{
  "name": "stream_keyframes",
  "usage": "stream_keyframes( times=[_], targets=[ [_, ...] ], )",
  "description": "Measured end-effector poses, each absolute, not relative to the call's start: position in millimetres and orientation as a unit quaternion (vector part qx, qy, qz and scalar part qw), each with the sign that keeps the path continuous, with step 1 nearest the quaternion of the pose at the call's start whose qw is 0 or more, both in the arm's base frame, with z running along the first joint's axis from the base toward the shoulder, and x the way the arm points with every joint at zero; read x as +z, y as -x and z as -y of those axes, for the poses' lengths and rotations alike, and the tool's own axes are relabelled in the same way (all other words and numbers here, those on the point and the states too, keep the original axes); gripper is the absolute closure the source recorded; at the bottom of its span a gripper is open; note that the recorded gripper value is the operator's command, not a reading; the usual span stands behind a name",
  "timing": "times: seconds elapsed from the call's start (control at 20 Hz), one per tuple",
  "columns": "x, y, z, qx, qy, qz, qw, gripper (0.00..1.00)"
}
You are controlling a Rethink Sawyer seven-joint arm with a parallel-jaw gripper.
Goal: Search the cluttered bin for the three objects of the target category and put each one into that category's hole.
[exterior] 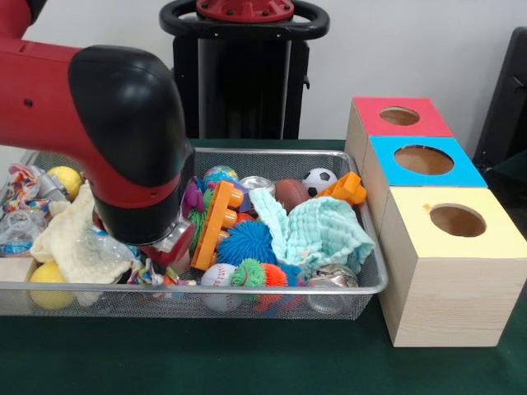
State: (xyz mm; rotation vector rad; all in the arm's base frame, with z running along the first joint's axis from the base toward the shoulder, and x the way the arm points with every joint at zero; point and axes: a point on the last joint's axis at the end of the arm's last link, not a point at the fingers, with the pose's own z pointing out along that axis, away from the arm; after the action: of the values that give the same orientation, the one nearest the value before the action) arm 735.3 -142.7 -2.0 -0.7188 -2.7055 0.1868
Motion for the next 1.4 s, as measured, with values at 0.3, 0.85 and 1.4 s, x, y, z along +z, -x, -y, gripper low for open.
stream_keyframes(
  times=[0.3, 0.85, 1.4],
  targets=[
    [7.7, -735.5, 134.9, 0.066, 0.244, 0.956, 0.151, 1.0],
    [37.0, -751.0, 113.2, 0.072, 0.226, 0.964, 0.117, 1.0],
    [52.5, -758.1, 108.2, 0.075, 0.223, 0.966, 0.105, 1.0]
  ],
)
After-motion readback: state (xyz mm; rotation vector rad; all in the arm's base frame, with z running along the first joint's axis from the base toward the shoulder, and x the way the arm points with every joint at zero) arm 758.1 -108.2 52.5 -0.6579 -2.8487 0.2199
